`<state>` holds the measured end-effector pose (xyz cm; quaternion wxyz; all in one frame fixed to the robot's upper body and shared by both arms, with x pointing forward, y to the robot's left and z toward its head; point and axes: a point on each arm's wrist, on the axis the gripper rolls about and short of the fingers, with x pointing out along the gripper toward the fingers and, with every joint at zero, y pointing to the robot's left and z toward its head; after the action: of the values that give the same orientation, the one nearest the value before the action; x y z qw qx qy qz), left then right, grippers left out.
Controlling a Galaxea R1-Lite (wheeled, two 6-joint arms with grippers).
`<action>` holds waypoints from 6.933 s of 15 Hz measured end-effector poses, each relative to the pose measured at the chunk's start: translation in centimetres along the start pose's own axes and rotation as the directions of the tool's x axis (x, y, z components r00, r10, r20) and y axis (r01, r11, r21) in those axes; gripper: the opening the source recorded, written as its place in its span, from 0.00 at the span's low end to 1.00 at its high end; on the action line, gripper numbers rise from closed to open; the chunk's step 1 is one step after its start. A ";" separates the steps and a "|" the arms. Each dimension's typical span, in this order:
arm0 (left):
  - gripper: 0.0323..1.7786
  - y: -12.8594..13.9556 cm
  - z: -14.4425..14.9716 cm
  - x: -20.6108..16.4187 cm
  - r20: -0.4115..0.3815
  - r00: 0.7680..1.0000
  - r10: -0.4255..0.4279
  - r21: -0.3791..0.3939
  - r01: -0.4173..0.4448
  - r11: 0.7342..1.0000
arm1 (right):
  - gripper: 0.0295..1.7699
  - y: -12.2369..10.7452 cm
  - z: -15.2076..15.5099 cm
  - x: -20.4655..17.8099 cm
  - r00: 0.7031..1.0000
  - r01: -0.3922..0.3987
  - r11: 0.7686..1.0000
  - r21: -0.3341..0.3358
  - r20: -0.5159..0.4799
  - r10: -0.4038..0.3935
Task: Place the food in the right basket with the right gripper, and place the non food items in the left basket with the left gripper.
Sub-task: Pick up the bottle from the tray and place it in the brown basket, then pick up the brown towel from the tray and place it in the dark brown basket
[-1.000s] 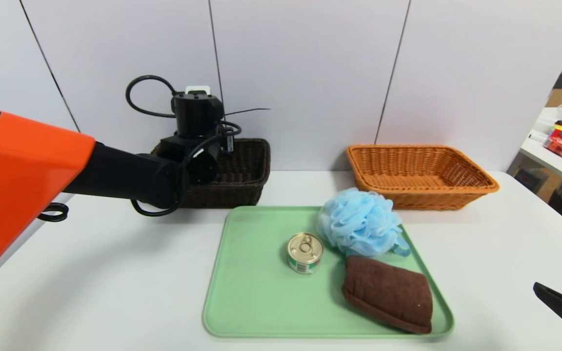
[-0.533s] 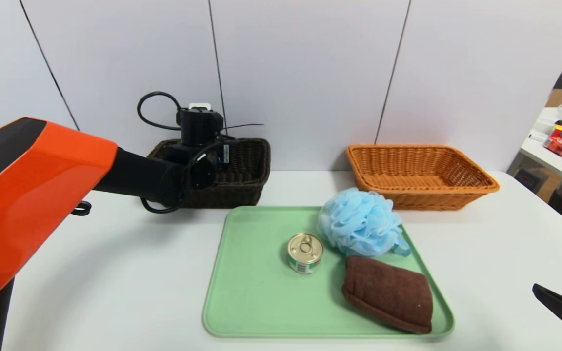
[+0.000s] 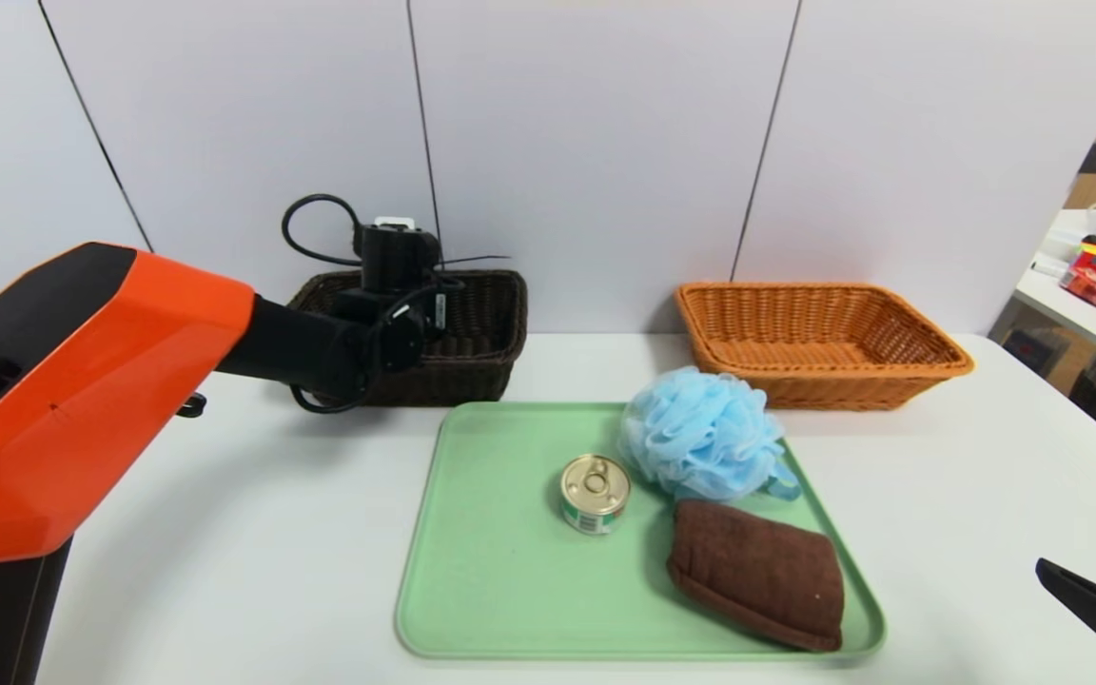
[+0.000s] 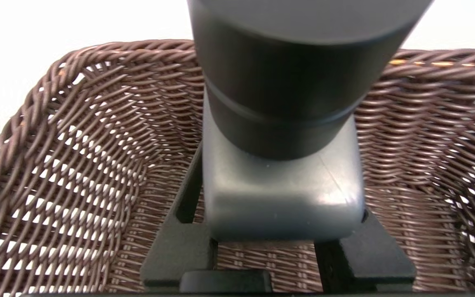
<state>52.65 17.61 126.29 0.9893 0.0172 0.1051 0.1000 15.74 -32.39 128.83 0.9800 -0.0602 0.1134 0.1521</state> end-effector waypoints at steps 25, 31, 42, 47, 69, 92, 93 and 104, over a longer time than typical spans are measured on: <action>0.93 4.4 4.9 -17.7 0.078 0.981 -0.178 -0.009 0.179 0.984 | 0.97 0.1 -0.7 -0.2 1.000 -0.001 1.000 0.000 -0.009 0.001; 0.94 6.9 3.8 -24.1 0.097 0.957 -0.274 0.007 0.275 0.961 | 0.97 0.1 -0.7 -0.2 1.000 0.000 1.000 -0.007 -0.006 0.000; 0.95 9.6 0.0 -27.9 0.080 0.935 -0.346 0.028 0.345 0.938 | 0.97 0.1 -0.2 0.1 1.000 -0.008 1.000 -0.022 -0.007 0.008; 0.95 9.8 -0.4 -28.0 0.076 0.934 -0.349 0.031 0.347 0.937 | 0.97 0.0 1.4 1.5 0.999 -0.042 0.998 -0.039 0.008 0.043; 0.95 9.7 -1.0 -27.9 0.052 0.941 -0.335 0.059 0.332 0.942 | 0.97 5.4 4.3 11.6 0.933 -0.314 0.941 -0.124 -0.221 0.283; 0.95 9.3 -1.0 -27.8 0.048 0.938 -0.344 0.104 0.338 0.935 | 0.97 8.7 5.1 14.9 0.698 -0.453 0.891 -0.041 -0.638 0.326; 0.95 9.2 -1.1 -27.8 0.046 0.938 -0.343 0.105 0.337 0.936 | 0.97 8.9 4.9 15.3 0.698 -0.456 0.889 -0.040 -0.636 0.329; 0.95 9.2 -1.1 -27.7 0.043 0.938 -0.343 0.109 0.337 0.935 | 0.97 10.4 1.1 17.7 0.650 -0.493 0.869 -0.032 -0.677 0.344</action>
<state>24.10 21.03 131.33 0.9923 0.0512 0.0811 -0.0783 29.15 -17.34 124.72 0.8027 -0.1859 0.4409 0.3559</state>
